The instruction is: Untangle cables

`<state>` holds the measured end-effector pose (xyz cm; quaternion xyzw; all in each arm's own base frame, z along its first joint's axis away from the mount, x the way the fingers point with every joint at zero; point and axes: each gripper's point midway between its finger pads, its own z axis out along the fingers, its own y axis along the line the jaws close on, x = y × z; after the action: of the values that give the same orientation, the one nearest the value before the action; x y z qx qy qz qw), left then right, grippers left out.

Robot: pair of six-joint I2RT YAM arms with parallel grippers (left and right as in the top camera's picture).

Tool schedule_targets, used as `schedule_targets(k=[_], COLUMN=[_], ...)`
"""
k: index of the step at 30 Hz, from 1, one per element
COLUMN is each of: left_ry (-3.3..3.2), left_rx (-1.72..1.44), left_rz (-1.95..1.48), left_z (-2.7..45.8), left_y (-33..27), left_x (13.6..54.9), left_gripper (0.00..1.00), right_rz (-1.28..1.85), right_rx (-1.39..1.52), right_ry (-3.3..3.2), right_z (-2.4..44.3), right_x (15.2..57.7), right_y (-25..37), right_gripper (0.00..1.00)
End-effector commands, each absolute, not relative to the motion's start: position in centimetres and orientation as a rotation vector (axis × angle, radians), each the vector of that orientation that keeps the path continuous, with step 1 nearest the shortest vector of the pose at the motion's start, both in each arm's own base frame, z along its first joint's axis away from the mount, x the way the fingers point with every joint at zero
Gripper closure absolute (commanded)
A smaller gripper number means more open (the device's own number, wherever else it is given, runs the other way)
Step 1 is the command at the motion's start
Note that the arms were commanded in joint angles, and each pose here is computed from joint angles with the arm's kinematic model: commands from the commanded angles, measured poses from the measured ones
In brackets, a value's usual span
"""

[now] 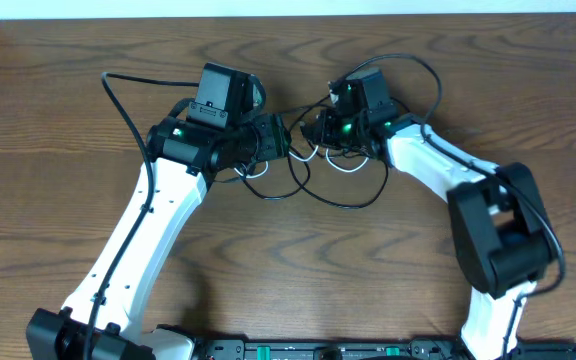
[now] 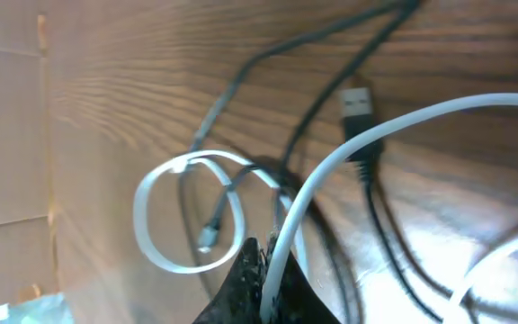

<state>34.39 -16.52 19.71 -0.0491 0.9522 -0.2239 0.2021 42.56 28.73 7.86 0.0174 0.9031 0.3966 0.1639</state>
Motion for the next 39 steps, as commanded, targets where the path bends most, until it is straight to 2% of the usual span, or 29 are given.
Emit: schedule_targets(k=[1, 11, 18, 19, 21, 27, 34, 39], left_ry=[2.645, 2.644, 2.64, 2.64, 2.636, 2.528, 2.337, 2.285], left_rx=[-0.143, -0.136, -0.081, -0.081, -0.054, 0.321, 0.604, 0.771], left_rz=[-0.609, -0.608, -0.594, -0.594, -0.605, -0.754, -0.9, -0.881], left_z=[20.0, 20.0, 20.0, 20.0, 20.1, 21.7, 24.1, 23.4], left_y=[-16.3, -16.3, -16.3, -16.3, -16.5, -19.3, -22.1, -23.7], left_x=[34.8, 34.8, 34.8, 34.8, 34.8, 34.4, 34.1, 33.2], left_gripper=[0.38, 0.38, 0.37, 0.37, 0.27, 0.2, 0.16, 0.16], right_rz=[1.203, 1.243, 1.31, 1.317, 1.319, 1.36, 1.413, 1.4], right_rx=[-0.03, -0.019, -0.008, -0.011, -0.018, 0.014, 0.019, 0.042], right_ry=[2.398, 2.095, 1.925, 1.907, 1.885, 1.878, 1.827, 1.837], right_z=[16.5, 31.0, 37.0, 37.6, 38.3, 38.7, 40.3, 39.9], right_x=[42.6, 40.3, 39.2, 39.0, 38.8, 38.8, 38.8, 39.3], right_y=[28.6, 24.0, 23.1, 23.1, 23.0, 23.0, 22.4, 21.5], right_gripper=[0.99, 0.99, 0.99, 0.99, 0.99, 0.99, 0.99, 0.99])
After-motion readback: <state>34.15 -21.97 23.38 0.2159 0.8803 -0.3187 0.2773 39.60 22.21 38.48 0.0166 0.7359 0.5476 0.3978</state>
